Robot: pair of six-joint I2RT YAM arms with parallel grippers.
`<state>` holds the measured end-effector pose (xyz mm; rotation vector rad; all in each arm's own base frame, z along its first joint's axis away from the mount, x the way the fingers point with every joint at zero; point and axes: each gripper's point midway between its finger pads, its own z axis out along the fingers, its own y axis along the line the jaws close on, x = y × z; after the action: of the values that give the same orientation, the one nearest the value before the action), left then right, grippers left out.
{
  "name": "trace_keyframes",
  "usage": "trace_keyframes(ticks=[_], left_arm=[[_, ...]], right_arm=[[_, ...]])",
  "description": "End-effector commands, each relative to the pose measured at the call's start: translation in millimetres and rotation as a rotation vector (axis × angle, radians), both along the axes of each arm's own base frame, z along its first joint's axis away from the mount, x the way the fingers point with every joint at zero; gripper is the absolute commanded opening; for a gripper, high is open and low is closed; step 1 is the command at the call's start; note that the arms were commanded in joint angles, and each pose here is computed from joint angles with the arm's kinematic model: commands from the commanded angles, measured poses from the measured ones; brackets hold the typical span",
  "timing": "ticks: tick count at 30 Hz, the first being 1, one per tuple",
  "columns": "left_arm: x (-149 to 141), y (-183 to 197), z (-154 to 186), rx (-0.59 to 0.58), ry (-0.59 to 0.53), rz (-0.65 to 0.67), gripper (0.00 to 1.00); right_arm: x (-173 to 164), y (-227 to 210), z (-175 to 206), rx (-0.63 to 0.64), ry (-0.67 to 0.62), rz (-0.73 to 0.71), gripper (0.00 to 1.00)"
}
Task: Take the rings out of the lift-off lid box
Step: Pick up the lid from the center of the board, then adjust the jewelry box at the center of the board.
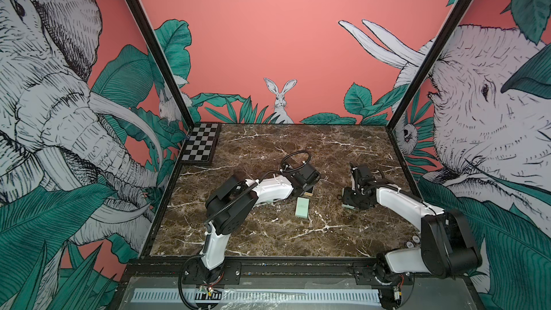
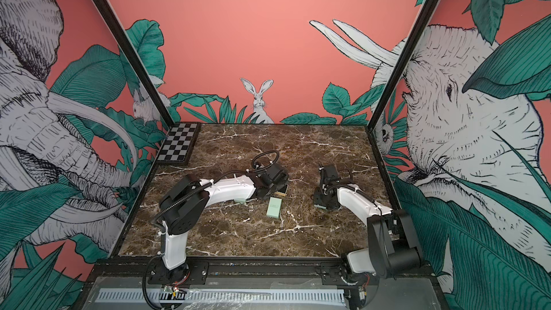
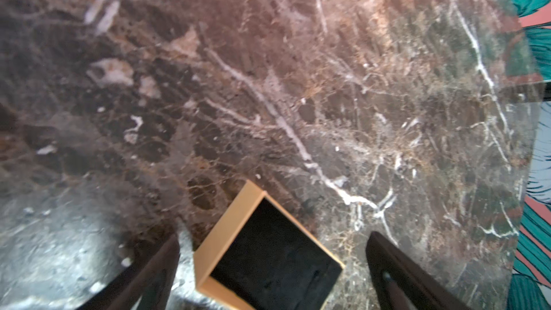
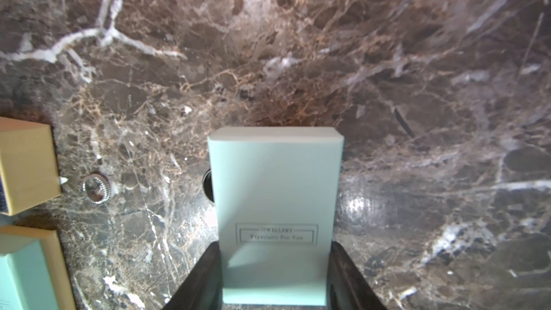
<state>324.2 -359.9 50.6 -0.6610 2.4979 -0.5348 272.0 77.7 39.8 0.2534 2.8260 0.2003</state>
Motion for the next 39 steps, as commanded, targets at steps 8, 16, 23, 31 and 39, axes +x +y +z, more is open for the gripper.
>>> trace_keyframes(ticks=[8,16,23,31,39], left_arm=[[-7.3,-3.3,11.5,-0.027,0.002,0.01,0.99],[1.4,-9.8,14.1,-0.013,-0.023,0.005,0.99],[15.5,-19.2,16.0,0.009,-0.046,-0.015,0.99],[37.5,-27.8,16.6,0.001,-0.07,-0.037,0.99],[59.2,-59.3,30.9,-0.048,-0.121,-0.109,0.99]], right_arm=[[0.7,3.7,3.1,0.029,-0.021,0.005,0.4],[1.4,8.2,6.1,0.056,-0.041,0.017,0.39],[2.7,11.6,10.0,0.08,-0.063,0.023,0.37],[2.7,14.2,14.5,0.102,-0.093,0.028,0.36],[3.4,24.0,15.1,0.146,-0.102,0.055,0.35]])
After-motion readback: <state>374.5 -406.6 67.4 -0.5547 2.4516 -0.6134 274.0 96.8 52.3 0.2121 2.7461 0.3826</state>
